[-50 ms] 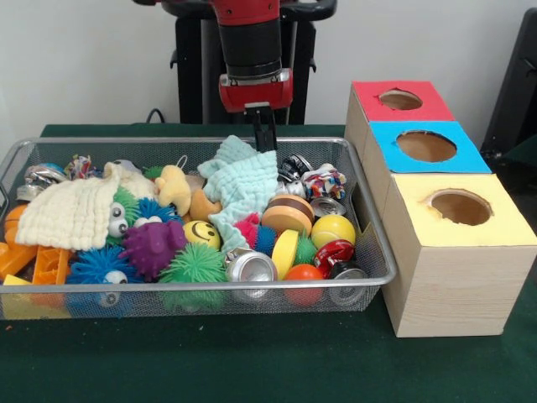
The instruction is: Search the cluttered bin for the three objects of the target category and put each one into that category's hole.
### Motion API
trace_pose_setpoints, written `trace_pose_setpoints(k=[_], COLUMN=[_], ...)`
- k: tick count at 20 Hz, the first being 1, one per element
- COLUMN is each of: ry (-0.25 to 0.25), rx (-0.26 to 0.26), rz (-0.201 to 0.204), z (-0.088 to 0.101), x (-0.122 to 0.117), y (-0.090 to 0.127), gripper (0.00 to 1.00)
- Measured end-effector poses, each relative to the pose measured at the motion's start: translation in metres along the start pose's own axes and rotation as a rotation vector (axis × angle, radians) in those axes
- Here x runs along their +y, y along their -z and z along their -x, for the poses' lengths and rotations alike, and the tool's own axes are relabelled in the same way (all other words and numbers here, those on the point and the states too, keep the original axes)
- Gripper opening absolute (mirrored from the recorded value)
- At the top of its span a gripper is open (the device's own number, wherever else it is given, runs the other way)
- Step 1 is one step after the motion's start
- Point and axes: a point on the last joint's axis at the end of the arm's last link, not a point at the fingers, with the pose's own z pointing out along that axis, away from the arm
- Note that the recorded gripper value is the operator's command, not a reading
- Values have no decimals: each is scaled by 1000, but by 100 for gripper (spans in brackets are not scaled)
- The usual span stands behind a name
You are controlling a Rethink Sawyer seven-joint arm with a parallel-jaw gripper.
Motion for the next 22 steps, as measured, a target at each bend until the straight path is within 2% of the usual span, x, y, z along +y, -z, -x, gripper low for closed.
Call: trace_pose_setpoints(k=[9,16,22], ry=[46,67,81], rx=[-18,-40,-83], rz=[8,1,-8], z=[7,13,30], x=[-3,-6,-6], y=[-12,-6,7], gripper=[0,0,0])
